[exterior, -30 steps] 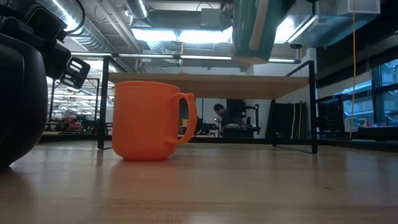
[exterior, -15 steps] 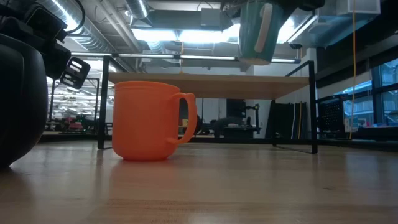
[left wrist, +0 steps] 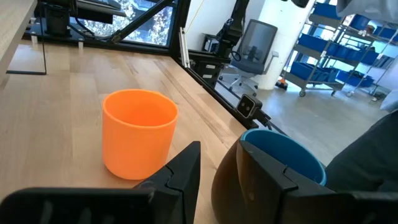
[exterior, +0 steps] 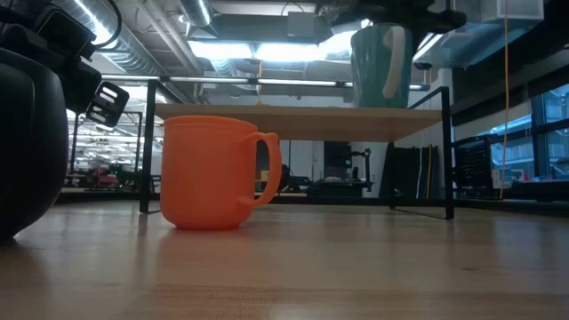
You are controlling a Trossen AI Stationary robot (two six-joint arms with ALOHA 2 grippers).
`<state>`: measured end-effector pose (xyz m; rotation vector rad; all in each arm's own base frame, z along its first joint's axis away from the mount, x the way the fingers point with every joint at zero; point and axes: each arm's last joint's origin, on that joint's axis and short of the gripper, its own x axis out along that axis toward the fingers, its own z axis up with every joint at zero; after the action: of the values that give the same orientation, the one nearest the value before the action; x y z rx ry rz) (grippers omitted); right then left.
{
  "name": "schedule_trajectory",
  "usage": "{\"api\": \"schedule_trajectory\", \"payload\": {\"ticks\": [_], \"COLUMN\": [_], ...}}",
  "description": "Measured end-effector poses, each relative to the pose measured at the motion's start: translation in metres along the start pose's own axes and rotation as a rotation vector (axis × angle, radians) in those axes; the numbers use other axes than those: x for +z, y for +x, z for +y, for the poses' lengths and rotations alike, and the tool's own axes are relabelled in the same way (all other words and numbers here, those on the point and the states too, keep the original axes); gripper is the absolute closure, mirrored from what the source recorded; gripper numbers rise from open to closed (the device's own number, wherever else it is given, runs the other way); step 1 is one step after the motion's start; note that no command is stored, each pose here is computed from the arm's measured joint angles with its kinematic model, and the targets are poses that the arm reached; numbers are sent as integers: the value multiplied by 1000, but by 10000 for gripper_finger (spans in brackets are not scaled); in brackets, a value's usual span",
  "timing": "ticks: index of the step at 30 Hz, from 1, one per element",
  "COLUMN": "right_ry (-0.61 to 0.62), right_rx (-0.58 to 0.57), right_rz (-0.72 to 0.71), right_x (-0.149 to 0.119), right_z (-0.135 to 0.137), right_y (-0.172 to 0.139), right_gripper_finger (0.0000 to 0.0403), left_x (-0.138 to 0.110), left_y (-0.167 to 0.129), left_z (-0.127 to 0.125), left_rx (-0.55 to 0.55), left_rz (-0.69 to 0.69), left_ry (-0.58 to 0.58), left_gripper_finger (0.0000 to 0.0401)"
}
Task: Stack small to large cups/mugs on shelf
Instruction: Put the white mug on the shelf
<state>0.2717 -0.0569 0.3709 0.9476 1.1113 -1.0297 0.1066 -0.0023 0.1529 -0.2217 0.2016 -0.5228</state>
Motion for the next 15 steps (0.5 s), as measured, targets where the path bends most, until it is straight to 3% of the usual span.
{"api": "schedule_trajectory", "payload": {"ticks": [15], "right_ry": [-18], "right_rx": [-7], "right_rz": [-73], "right_x": [-1], "right_z": [1], "right_y": [-5], "right_gripper_finger": [368], "left_x": [0], "left_y": [0], "left_z": [0], "left_rx": [1], "left_rz": [0], "left_ry": [0], "left_gripper_finger": [302]}}
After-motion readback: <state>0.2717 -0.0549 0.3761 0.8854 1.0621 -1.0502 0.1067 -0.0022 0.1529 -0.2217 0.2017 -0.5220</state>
